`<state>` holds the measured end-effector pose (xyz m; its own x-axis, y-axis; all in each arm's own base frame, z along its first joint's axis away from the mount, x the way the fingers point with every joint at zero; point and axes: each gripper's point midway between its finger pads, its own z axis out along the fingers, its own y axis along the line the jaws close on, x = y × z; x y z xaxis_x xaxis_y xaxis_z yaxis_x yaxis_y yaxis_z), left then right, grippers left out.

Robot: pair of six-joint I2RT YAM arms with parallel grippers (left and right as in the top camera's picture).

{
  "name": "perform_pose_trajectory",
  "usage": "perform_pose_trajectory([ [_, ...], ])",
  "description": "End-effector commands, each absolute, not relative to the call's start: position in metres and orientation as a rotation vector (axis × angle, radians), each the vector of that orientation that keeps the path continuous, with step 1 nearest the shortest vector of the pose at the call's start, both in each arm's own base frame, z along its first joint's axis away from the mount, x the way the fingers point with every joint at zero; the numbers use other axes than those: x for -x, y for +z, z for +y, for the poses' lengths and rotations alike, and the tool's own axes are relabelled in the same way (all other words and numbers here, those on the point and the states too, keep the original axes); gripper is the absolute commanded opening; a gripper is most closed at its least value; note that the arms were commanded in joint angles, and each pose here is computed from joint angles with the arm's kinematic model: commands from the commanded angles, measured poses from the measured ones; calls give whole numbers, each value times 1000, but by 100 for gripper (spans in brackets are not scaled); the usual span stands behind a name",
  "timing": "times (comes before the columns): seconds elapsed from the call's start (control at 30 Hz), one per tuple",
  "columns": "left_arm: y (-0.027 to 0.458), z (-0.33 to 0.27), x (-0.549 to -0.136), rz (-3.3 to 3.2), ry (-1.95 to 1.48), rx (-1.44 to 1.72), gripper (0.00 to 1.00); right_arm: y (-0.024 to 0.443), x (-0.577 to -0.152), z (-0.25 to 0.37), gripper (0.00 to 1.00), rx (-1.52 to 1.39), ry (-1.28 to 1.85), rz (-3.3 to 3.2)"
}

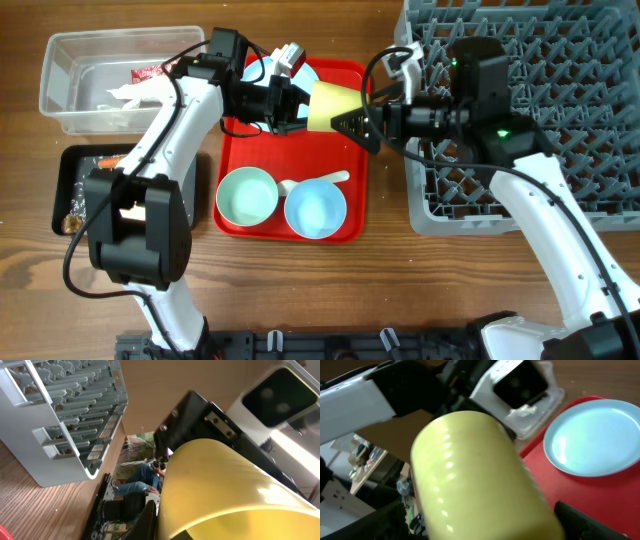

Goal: Sort waste into correct bins and load items into the dishwasher rack
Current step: 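Hand the yellow cup from the left gripper to the right gripper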

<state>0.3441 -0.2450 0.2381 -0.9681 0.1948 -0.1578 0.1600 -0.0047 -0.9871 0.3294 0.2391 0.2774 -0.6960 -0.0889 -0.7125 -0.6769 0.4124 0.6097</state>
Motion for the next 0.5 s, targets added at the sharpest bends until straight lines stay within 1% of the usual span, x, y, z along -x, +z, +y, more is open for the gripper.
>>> perform_pose_trajectory([
  [0.0,256,-245,-341,-2175,2237,467,4,282,-324,250,87,697,1323,2042],
  [0.03,256,-245,-341,-2175,2236,467,4,283,-324,250,81,698,1322,2035],
  [0.1,256,-245,-341,-2175,2237,467,4,283,-325,250,76,700,1321,2031],
  [0.13,256,-245,-341,-2175,2237,467,4,283,-325,250,71,700,1321,2031],
  [0.23,256,-245,-341,-2176,2236,467,4,283,-325,250,63,700,1321,2031],
  [0.3,256,-245,-341,-2178,2234,467,21,284,-326,250,62,703,1315,2022],
  [0.33,255,-245,-341,-2187,2227,467,27,286,-327,248,62,700,1311,2016],
  [0.37,252,-245,-342,-2208,2211,467,29,287,-329,246,62,692,1306,2013],
  [0.47,248,-245,-343,-2234,2189,465,31,287,-336,230,62,640,1285,2031],
])
